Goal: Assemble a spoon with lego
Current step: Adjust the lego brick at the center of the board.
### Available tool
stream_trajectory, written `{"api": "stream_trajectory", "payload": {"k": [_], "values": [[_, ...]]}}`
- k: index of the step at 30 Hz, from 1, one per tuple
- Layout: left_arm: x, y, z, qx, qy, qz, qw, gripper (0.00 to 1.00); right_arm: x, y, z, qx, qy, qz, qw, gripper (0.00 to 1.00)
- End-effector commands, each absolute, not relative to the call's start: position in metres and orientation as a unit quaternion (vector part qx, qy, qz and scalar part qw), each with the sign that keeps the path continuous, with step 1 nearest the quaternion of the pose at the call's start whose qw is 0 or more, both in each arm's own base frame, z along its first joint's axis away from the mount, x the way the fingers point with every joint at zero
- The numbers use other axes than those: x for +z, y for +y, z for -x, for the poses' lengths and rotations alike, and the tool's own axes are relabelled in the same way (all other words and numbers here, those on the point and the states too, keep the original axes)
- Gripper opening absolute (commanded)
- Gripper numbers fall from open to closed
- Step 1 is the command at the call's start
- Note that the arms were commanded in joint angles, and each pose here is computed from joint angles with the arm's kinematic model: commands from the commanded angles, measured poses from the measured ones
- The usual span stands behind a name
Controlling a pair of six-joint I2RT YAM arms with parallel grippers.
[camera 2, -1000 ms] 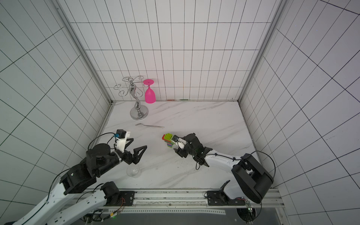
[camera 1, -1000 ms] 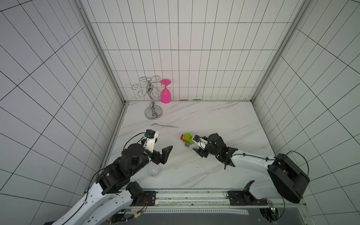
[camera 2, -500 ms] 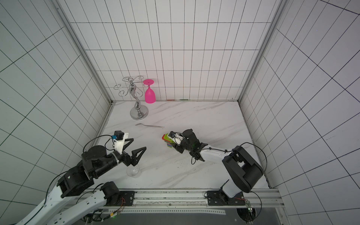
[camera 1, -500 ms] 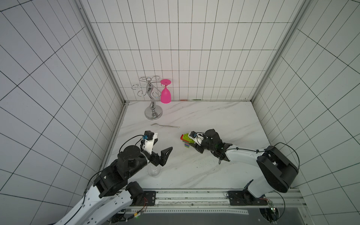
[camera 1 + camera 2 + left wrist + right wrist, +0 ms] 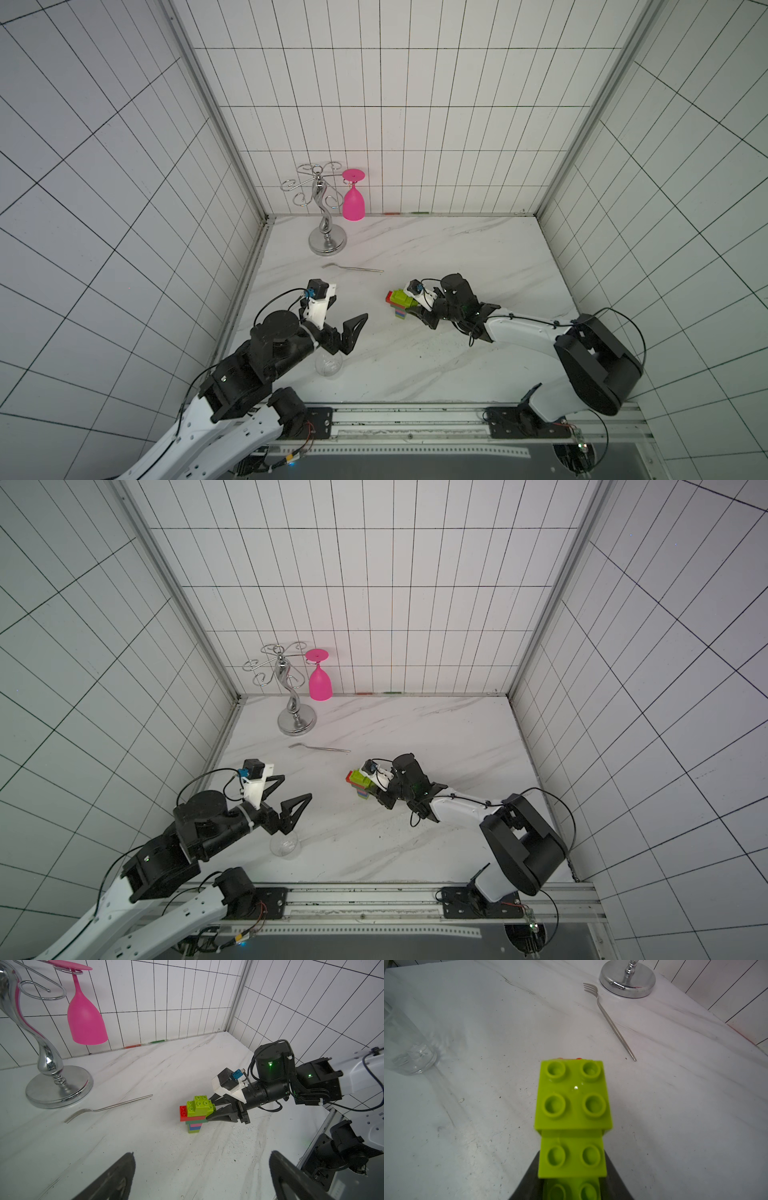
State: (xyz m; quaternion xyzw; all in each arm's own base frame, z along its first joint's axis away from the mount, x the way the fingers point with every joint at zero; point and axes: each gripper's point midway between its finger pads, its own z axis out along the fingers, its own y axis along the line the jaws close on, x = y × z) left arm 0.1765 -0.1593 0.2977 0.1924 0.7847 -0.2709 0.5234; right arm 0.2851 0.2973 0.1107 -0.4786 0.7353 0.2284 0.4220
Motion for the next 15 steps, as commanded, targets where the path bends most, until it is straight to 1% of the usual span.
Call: {"api": "stream_trajectory", "payload": {"k": [1, 5, 9, 15], "values": [[0.299, -0.155, -0.177, -0.265, 0.780, -0.188, 0.535, 0.99, 0.151, 0.300, -0.273, 0.288, 0.750, 0.452, 0.387, 0.24], [0.302, -0.153, -0.177, -0.269, 0.775, -0.184, 0.541, 0.99, 0.159, 0.296, -0.242, 0.349, 0.779, 0.431, 0.294, 0.24], [0.304, -0.152, -0.176, -0.271, 0.774, -0.181, 0.544, 0.99, 0.173, 0.295, -0.227, 0.411, 0.797, 0.386, 0.216, 0.24], [0.304, -0.152, -0.175, -0.275, 0.773, -0.180, 0.542, 0.99, 0.171, 0.294, -0.225, 0.424, 0.816, 0.363, 0.148, 0.24]]}}
